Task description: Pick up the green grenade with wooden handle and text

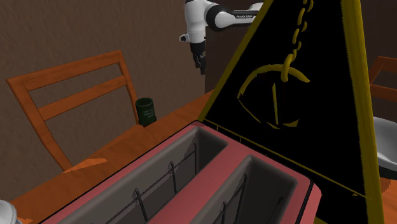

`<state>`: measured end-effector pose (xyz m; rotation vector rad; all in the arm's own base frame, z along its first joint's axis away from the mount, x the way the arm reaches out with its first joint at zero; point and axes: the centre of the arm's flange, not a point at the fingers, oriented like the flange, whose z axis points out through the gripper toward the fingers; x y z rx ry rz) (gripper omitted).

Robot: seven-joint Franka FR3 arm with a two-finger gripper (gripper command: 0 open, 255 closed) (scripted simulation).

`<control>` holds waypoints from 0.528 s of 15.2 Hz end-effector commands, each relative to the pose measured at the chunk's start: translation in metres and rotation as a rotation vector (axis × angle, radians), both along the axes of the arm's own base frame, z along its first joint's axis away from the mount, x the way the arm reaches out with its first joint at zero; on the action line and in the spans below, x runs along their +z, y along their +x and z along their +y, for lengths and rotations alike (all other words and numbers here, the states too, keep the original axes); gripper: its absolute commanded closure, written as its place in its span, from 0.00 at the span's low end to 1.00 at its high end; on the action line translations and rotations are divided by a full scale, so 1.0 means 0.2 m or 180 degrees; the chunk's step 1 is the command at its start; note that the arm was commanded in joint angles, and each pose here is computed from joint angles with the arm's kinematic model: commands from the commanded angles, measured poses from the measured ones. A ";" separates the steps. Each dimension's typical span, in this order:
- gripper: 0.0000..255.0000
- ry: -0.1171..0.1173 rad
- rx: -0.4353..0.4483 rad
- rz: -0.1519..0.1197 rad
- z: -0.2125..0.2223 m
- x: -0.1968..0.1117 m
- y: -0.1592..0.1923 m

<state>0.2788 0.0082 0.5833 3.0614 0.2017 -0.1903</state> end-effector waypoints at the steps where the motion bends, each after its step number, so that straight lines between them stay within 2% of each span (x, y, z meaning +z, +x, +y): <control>1: 0.00 0.0000 0.0000 0.0000 0.00 0.00 0.00; 8: 0.00 0.0092 -0.0045 -0.0118 0.36 0.02 0.23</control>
